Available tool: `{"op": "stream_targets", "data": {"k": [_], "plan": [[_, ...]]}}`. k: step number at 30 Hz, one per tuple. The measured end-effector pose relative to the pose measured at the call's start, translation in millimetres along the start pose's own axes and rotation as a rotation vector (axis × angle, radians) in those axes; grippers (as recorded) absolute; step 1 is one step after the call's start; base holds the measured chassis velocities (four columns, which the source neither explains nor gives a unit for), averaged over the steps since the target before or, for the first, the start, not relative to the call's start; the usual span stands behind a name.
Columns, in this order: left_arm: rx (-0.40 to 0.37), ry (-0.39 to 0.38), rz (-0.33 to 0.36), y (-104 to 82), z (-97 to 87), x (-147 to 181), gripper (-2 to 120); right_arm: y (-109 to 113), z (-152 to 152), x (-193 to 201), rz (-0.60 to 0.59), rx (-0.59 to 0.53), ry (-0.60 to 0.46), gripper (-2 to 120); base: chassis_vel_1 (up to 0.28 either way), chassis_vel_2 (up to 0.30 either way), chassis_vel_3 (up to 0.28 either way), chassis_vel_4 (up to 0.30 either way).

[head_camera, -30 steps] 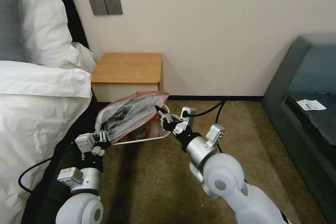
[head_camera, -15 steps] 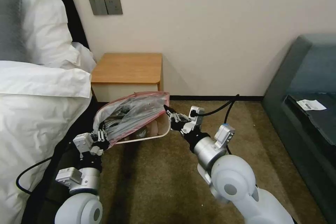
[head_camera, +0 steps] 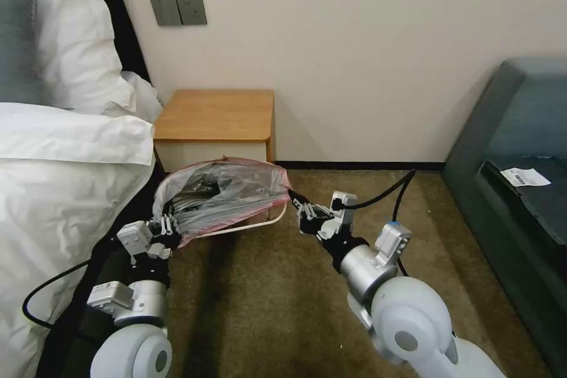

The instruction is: Pick up the garbage bag from the table and place it over the trash can.

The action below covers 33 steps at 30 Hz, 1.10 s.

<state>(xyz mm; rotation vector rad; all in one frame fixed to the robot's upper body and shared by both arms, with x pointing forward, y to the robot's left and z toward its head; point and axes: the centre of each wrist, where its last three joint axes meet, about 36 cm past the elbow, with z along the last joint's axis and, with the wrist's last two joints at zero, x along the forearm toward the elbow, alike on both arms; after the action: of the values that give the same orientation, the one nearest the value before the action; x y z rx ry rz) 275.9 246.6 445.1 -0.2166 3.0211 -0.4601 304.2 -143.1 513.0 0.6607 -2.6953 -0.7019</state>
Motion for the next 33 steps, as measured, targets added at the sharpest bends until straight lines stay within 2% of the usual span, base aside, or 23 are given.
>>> {"op": "stream_targets", "data": {"k": [8, 12, 14, 15, 16, 19, 20, 23, 25, 27, 29, 32, 33], "plan": [[0.017, -0.003, 0.008, -5.0, -2.6, 2.6, 11, -0.3, 2.9, 4.4, 0.004, 0.027, -0.009, 0, 0.000, 0.000, 0.000, 0.000], [0.006, -0.005, 0.011, -3.2, -2.2, 2.8, 11, -3.8, -3.6, 3.2, -0.016, 0.091, -0.056, 0, 0.000, 0.000, 0.000, 0.000], [-0.010, -0.005, 0.011, -1.1, 0.2, 2.6, 11, -8.6, -9.9, 1.8, -0.031, 0.190, -0.105, 0, 0.000, 0.000, 0.000, 0.000], [-0.020, -0.005, 0.011, -0.1, 1.6, 2.4, 11, -14.7, -12.8, -0.2, -0.040, 0.263, -0.134, 4, 0.000, 0.000, 0.000, 0.000], [-0.020, -0.005, 0.011, -0.1, 1.6, 2.4, 11, -14.7, -12.8, -0.2, -0.040, 0.263, -0.134, 4, 0.000, 0.000, 0.000, 0.000], [-0.032, -0.006, 0.017, 0.6, 1.9, 2.3, 11, -30.4, -25.3, -6.0, -0.084, 0.388, -0.155, 17, 0.000, 0.000, 0.000, 0.000], [-0.032, -0.006, 0.017, 0.6, 1.9, 2.3, 11, -30.4, -25.3, -6.0, -0.084, 0.388, -0.155, 17, 0.000, 0.000, 0.000, 0.000], [-0.033, -0.006, 0.030, -1.5, 1.7, 2.8, 11, -52.6, -37.1, -19.5, -0.137, 0.474, -0.132, 32, 0.000, 0.000, 0.000, 0.000], [-0.032, -0.006, 0.030, -1.7, 1.7, 2.9, 11, -53.9, -37.6, -20.6, -0.141, 0.478, -0.131, 33, 0.000, 0.000, 0.000, 0.000], [-0.031, -0.005, 0.041, -4.4, 2.6, 3.1, 11, -66.8, -40.2, -35.8, -0.175, 0.510, -0.095, 46, 0.000, 0.000, 0.000, 0.000], [-0.031, -0.004, 0.043, -5.0, 2.8, 3.1, 11, -68.7, -39.9, -40.3, -0.180, 0.513, -0.086, 50, 0.000, 0.000, 0.000, 0.000], [-0.032, -0.006, 0.046, -5.4, 2.1, 3.4, 11, -71.2, -38.5, -53.9, -0.196, 0.508, -0.062, 65, 0.000, 0.000, 0.000, 0.000], [-0.032, -0.006, 0.046, -5.4, 2.1, 3.4, 11, -71.2, -38.5, -53.9, -0.196, 0.508, -0.062, 65, 0.000, 0.000, 0.000, 0.000]]}}
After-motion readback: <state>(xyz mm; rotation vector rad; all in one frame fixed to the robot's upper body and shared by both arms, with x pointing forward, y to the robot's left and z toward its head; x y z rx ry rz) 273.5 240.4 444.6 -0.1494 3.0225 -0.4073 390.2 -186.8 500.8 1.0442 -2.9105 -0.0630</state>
